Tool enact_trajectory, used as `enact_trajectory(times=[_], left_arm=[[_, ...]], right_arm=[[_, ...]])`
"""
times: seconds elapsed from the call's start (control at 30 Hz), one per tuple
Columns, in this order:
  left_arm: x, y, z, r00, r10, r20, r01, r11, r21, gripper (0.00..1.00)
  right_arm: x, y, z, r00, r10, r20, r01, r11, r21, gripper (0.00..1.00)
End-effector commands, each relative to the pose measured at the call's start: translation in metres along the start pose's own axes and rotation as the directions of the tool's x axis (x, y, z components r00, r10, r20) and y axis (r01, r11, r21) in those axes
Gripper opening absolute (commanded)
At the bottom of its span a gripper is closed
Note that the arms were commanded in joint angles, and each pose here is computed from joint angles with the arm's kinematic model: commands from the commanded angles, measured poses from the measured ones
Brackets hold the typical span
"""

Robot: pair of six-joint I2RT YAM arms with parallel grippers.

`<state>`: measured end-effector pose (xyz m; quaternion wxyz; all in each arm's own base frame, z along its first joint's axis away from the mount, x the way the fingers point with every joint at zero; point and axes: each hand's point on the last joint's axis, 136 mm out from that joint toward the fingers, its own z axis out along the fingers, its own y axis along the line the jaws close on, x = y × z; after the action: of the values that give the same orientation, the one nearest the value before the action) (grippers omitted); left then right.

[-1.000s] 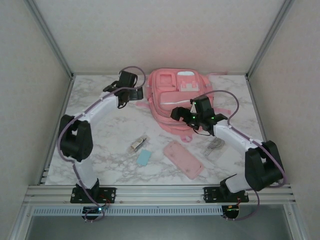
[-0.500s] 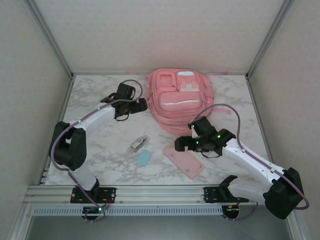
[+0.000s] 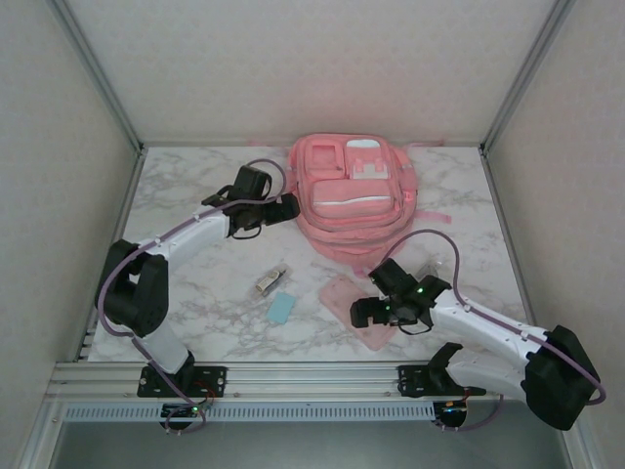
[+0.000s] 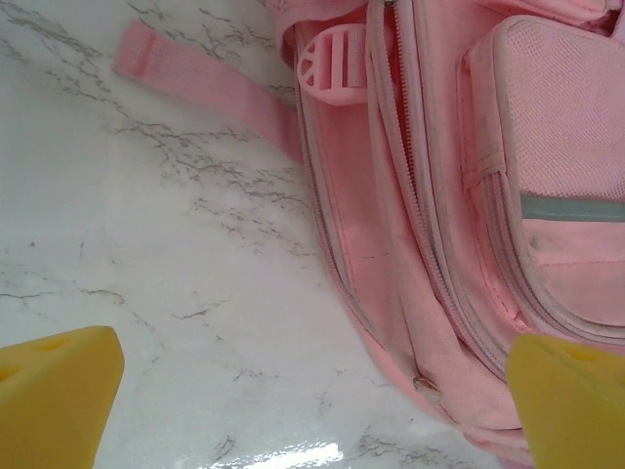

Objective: Pack books, pencil case, and school supplies into a backpack

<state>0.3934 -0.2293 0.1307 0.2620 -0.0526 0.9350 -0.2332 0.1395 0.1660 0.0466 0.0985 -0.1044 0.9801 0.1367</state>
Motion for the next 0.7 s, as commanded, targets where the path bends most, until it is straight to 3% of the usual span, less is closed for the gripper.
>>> enact_trajectory(times=[0.0, 0.13, 0.37, 0.67], left_arm=[[-0.004, -0.017, -0.014, 1.000, -0.008, 0.030, 0.006, 0.998, 0.062, 1.00], [-0.004, -0.019, -0.016, 0.999, -0.011, 0.033, 0.009, 0.998, 0.069, 1.00], [-0.002, -0.017, -0.020, 1.000, -0.004, 0.030, 0.002, 0.998, 0.066, 1.00], [0.000, -0.011, -0.028, 0.999, 0.011, 0.042, -0.013, 0.999, 0.041, 1.00]], right_arm=[[-0.001, 0.020, 0.000, 0.999, -0.038, 0.008, 0.038, 0.999, -0.023, 0.99], [0.003, 0.033, 0.001, 0.993, -0.120, -0.004, 0.120, 0.992, 0.036, 0.99], [-0.010, 0.034, 0.013, 0.967, -0.254, -0.023, 0.251, 0.930, 0.270, 0.99], [0.000, 0.045, 0.042, 0.948, -0.299, -0.109, 0.318, 0.907, 0.277, 0.99]])
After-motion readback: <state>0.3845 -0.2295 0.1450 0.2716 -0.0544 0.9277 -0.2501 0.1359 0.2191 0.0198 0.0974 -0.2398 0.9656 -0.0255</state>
